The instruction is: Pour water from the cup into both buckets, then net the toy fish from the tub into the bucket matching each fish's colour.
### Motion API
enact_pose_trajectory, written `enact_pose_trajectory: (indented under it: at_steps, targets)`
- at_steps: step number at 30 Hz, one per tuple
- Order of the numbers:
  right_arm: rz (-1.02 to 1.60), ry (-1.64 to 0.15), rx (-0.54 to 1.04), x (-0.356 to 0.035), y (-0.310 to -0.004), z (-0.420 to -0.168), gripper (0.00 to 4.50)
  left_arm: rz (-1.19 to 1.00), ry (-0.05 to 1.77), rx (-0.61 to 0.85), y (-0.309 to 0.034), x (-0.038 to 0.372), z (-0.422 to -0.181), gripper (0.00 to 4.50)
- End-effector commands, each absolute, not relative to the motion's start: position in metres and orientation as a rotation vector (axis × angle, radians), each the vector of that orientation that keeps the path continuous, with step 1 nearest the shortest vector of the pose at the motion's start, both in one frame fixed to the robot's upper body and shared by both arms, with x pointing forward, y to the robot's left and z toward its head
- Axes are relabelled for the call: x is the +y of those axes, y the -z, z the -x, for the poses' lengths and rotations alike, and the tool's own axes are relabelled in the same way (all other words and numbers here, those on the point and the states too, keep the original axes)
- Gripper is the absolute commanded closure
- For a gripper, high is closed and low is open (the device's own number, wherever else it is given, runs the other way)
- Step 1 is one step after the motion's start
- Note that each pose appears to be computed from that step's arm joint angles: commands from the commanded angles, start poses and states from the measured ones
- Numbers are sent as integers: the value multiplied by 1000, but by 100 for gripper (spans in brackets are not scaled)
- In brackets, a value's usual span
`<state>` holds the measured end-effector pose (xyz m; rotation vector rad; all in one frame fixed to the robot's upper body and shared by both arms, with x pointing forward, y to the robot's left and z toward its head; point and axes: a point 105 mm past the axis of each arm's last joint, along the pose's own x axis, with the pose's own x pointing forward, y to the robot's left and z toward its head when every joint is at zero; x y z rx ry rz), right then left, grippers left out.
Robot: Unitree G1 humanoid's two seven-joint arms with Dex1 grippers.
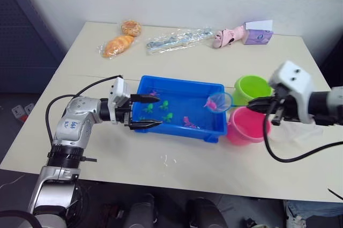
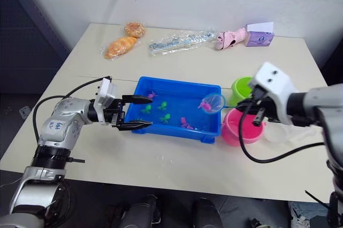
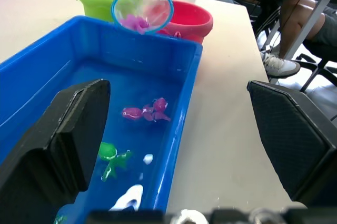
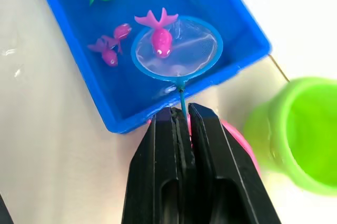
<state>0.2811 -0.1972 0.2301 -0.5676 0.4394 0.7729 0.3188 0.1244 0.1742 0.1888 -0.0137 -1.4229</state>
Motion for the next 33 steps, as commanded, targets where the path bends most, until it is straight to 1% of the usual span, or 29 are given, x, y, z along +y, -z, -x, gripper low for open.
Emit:
enact_pose_trajectory:
  at_steps: [1, 4, 8, 11, 14, 17, 27, 33]
  targets:
    - [468, -610, 335, -222, -247, -256, 450, -218, 1482, -85, -195, 114, -316, 3]
    - [489, -550, 368, -237, -235, -239, 450, -223, 1500, -82, -196, 112, -317, 3]
    - [476, -447, 313, -250, -231, -229, 450, -226, 1528, -72, -194, 108, -317, 3]
    - [518, -425, 291, -253, -224, -222, 450, -226, 1546, -67, -193, 105, -316, 3]
    - [515, -390, 252, -256, -223, -219, 450, -224, 1559, -65, -193, 102, -316, 3]
    - [562, -376, 239, -260, -214, -215, 450, -218, 1569, -66, -191, 98, -314, 3]
    - [797, -376, 106, -261, -195, -207, 450, -192, 1580, -73, -190, 91, -309, 3]
    - [962, -295, 38, -271, -178, -203, 450, -183, 1583, -83, -190, 87, -307, 3]
